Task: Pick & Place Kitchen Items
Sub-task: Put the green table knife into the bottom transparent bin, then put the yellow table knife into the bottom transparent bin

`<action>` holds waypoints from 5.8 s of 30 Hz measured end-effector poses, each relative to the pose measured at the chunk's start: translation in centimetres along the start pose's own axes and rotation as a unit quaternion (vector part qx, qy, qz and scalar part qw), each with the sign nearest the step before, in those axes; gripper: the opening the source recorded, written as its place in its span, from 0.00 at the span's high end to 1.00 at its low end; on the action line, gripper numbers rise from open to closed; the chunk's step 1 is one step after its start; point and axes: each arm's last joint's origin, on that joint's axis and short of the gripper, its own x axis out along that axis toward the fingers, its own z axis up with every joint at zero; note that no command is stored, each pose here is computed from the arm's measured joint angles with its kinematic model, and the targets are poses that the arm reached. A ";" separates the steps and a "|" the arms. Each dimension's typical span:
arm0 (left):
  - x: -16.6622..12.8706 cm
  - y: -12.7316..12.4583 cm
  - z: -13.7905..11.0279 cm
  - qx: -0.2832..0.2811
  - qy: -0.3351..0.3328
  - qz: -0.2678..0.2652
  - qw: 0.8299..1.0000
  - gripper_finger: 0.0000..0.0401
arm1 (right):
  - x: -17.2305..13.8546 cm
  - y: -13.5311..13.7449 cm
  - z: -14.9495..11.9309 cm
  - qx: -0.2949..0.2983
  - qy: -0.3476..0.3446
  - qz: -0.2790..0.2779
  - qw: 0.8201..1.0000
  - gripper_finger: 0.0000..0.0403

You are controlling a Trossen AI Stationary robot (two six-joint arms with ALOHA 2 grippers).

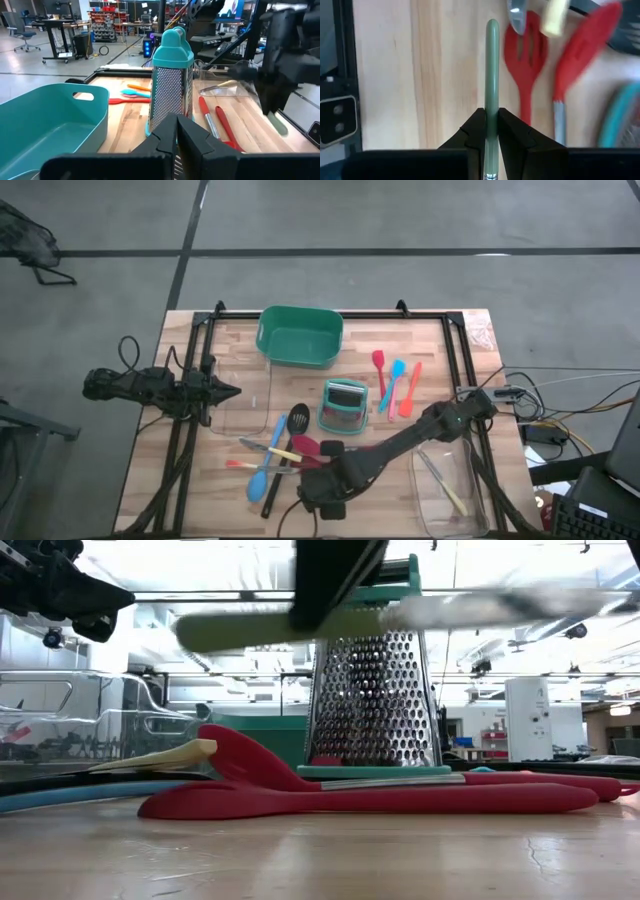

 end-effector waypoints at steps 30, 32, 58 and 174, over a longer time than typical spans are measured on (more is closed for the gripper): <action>0.0 0.0 -0.1 0.001 0.004 0.000 1.000 0.95 | -12.5 1.5 -12.1 0.300 -0.100 -0.123 0.941 0.92; 0.0 0.0 -0.1 0.001 0.004 0.000 1.000 0.95 | -12.6 1.2 -13.7 0.323 -0.099 -0.128 0.932 0.92; 0.0 0.0 -0.1 0.001 0.005 0.000 1.000 0.95 | -6.9 0.1 -26.4 0.441 -0.040 -0.186 0.877 0.92; 0.0 0.0 -0.1 0.001 0.005 0.000 1.000 0.95 | -6.6 -18.9 -30.9 0.032 -0.560 -0.001 0.828 0.98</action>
